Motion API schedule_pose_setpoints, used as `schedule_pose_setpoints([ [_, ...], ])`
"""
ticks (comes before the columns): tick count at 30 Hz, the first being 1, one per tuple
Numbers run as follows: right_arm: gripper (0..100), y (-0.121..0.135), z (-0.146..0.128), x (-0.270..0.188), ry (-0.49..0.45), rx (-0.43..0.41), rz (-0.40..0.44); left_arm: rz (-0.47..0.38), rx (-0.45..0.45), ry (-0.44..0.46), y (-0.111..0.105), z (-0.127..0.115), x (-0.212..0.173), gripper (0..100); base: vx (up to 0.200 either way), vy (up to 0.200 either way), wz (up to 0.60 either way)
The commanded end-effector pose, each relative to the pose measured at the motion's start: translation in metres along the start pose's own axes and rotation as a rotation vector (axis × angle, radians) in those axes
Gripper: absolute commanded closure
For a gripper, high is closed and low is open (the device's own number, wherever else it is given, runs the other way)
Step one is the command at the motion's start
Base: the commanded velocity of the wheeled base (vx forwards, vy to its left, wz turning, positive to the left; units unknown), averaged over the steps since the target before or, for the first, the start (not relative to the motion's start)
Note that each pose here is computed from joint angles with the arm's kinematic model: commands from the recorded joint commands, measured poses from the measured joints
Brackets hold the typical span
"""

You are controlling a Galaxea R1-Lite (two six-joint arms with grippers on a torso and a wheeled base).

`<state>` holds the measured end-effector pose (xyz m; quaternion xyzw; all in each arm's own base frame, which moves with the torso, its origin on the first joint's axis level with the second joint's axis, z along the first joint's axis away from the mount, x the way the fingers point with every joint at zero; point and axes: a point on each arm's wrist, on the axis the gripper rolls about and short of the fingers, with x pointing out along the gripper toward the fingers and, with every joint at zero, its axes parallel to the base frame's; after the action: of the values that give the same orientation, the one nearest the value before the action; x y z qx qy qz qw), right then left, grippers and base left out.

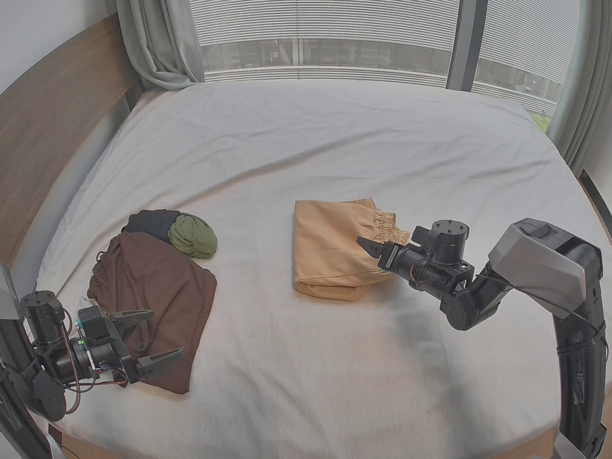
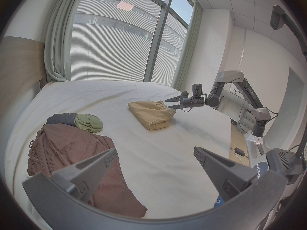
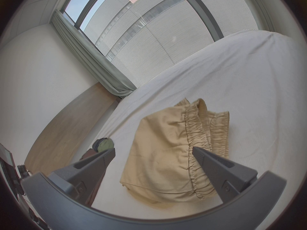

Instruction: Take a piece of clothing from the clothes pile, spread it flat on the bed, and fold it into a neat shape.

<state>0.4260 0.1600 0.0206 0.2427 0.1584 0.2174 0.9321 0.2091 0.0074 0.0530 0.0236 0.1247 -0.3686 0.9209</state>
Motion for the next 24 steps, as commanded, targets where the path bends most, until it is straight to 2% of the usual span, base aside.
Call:
schedule_pose_setpoints([
  [1,0,-0.015,-0.022,0.006,0.047,0.008,-0.030,0.000,-0.001,0.001,0.000,0.000,0.000,0,0.000,0.000,0.00],
  [6,0,-0.024,-0.030,0.008,0.061,0.004,-0.048,-0.001,-0.013,0.001,0.000,0.000,0.000,0,0.000,0.000,0.00],
  [12,0,-0.020,-0.027,0.007,0.049,0.004,-0.038,-0.004,-0.037,-0.004,0.000,0.001,0.001,0,0.000,0.000,0.00],
  [16,0,0.000,-0.002,-0.006,-0.027,-0.007,-0.025,-0.044,-0.084,-0.044,-0.007,0.014,0.001,0,0.000,0.000,0.00],
  [21,0,0.048,0.047,-0.064,-0.099,-0.032,0.034,-0.187,-0.206,-0.147,-0.043,0.052,-0.002,0,0.000,0.000,0.00],
  [24,0,0.062,0.058,-0.095,-0.111,-0.072,0.046,-0.268,-0.236,-0.181,-0.061,0.066,-0.006,0,0.000,0.000,0.00],
])
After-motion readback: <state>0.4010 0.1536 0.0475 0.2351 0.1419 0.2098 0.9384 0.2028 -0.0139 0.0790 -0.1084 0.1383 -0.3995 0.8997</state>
